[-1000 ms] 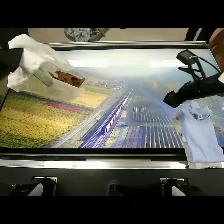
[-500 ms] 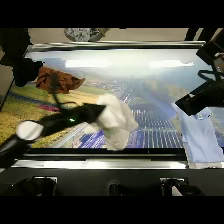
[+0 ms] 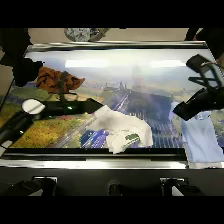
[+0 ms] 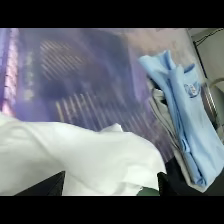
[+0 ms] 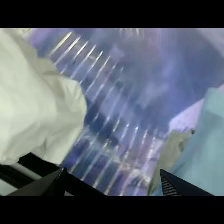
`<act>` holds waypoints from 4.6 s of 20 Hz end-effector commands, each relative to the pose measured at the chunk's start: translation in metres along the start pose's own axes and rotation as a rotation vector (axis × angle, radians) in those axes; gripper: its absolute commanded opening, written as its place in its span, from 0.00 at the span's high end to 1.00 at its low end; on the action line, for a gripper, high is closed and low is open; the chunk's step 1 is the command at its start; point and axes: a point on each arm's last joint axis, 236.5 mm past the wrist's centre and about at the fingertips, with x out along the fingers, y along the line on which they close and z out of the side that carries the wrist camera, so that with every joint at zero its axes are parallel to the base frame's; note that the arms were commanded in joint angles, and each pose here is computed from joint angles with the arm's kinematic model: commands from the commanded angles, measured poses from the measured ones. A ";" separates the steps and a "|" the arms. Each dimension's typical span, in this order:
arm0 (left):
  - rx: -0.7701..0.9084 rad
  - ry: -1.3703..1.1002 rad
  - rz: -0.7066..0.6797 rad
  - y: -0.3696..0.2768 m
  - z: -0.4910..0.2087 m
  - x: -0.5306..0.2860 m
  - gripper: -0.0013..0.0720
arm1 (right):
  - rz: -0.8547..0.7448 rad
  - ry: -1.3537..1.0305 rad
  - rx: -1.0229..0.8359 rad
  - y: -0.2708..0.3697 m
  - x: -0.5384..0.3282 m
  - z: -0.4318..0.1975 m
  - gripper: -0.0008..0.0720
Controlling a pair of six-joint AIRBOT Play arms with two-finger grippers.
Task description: Fold the shirts.
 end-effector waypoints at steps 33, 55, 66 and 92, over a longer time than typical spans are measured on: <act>-0.211 0.268 0.339 0.154 -0.111 0.058 0.95 | 0.473 0.145 0.420 0.116 0.217 -0.106 0.01; -0.084 0.095 0.288 0.117 -0.042 0.024 0.95 | 0.559 0.213 0.371 0.079 0.208 -0.080 0.94; 0.639 -1.208 0.178 -0.245 0.205 -0.421 0.95 | -0.748 -0.954 0.000 -0.024 -0.338 0.087 0.94; 0.051 -0.392 0.368 0.184 0.255 -0.079 0.95 | 0.352 0.060 0.424 -0.047 0.183 0.058 0.94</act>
